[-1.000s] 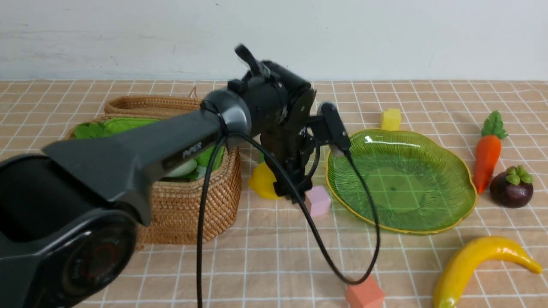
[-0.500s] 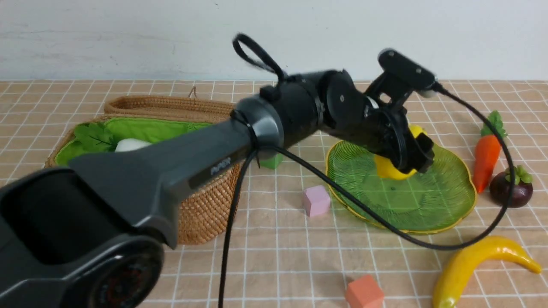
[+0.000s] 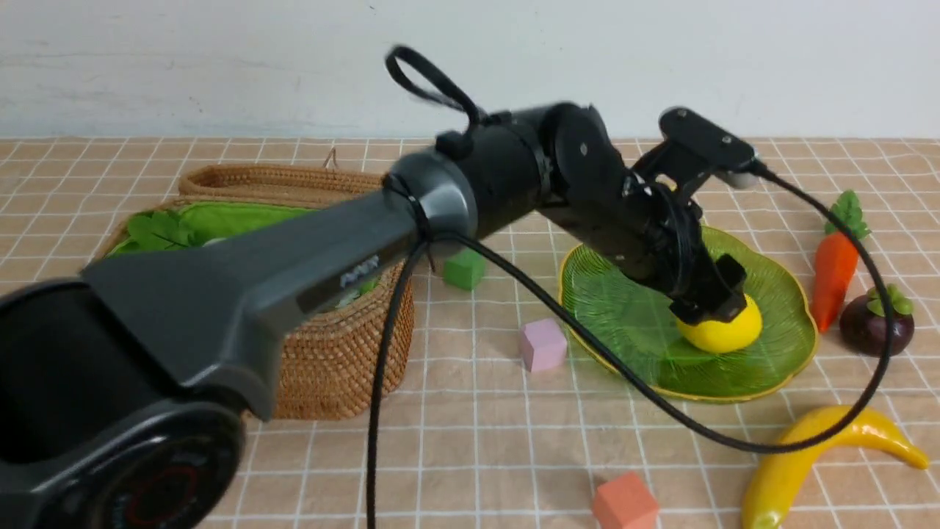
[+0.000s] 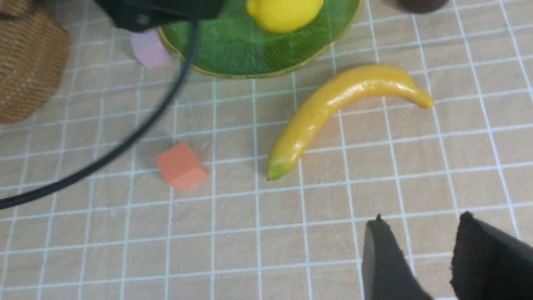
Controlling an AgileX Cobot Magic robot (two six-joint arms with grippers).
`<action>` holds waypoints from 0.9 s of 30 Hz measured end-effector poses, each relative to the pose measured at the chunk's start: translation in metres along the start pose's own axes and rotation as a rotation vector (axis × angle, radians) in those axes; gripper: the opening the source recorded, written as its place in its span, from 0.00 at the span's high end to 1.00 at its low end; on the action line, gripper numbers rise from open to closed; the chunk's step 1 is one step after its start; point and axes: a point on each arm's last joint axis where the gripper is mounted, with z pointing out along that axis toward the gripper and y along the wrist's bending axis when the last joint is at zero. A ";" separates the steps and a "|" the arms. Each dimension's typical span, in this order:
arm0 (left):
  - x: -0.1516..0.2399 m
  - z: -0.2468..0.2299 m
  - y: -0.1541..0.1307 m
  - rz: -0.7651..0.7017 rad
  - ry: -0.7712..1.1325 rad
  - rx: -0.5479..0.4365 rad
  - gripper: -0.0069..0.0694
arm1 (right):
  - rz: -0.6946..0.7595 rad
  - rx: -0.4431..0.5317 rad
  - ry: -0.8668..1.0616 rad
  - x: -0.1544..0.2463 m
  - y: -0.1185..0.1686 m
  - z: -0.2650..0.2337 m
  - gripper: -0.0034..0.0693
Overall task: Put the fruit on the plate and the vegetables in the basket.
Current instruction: Grab a lemon with your left arm and place it on the plate on the right, then use the right arm to grab a banana and put it into the right plate
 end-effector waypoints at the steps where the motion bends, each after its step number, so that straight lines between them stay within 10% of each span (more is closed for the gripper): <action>1: -0.005 -0.019 -0.005 -0.025 0.021 0.003 0.31 | 0.004 0.016 0.031 -0.003 0.000 0.007 0.57; 9: -0.025 -0.160 -0.029 -0.148 0.087 -0.191 0.93 | 0.084 0.090 0.247 -0.012 0.003 0.094 0.44; 27: 0.098 -0.263 -0.101 -0.236 0.063 -0.232 0.93 | 0.259 0.108 0.419 0.001 0.006 0.284 0.31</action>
